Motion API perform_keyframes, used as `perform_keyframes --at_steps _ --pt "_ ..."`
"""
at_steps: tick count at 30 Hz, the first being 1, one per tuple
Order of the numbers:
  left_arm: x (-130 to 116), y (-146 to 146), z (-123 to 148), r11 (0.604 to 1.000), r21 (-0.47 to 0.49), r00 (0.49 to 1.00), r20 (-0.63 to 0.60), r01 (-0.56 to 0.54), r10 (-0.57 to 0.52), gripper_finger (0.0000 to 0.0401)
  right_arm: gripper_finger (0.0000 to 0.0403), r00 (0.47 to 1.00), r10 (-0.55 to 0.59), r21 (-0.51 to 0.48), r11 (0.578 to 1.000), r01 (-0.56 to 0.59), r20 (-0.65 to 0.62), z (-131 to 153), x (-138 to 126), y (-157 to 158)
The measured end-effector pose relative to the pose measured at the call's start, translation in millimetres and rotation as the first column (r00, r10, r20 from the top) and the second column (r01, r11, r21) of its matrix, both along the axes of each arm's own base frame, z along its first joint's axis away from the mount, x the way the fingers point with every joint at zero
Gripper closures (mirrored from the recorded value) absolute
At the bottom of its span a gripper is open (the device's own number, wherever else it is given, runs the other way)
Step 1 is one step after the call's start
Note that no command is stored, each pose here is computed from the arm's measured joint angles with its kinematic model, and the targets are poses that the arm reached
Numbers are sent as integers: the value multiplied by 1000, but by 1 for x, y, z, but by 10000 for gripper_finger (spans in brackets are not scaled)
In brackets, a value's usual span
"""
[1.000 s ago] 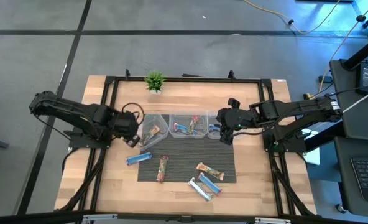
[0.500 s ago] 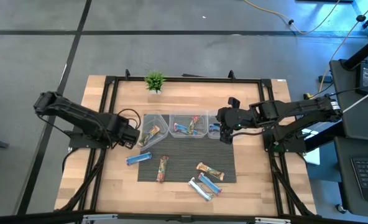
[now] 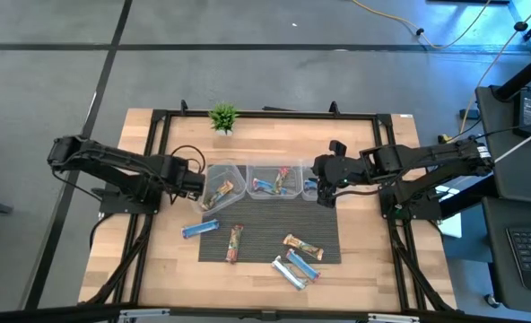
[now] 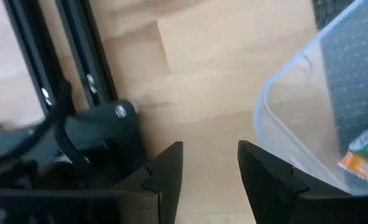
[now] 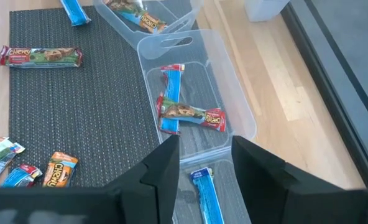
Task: Pick and place Granola Bars by type
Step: Adjust the left transparent bin
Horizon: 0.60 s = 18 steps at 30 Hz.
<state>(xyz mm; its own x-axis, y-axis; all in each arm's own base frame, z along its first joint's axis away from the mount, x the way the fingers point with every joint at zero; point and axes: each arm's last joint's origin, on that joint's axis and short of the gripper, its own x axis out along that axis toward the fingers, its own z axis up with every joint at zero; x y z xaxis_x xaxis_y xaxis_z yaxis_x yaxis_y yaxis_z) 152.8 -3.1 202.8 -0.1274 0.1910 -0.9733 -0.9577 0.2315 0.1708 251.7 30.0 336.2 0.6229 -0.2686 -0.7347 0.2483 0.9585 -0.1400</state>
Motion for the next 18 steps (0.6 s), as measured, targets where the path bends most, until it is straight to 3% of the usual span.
perform_keyframes --at_steps 4,18 --pt "0 4 0 999 -46 1000 -3 -6 6 255 253 1000 1 -1 1000 -1 -4 0 0 0" --pt "18 36 1 985 169 988 146 16 -42 257 253 1000 2 -2 1000 -2 -4 0 0 0"
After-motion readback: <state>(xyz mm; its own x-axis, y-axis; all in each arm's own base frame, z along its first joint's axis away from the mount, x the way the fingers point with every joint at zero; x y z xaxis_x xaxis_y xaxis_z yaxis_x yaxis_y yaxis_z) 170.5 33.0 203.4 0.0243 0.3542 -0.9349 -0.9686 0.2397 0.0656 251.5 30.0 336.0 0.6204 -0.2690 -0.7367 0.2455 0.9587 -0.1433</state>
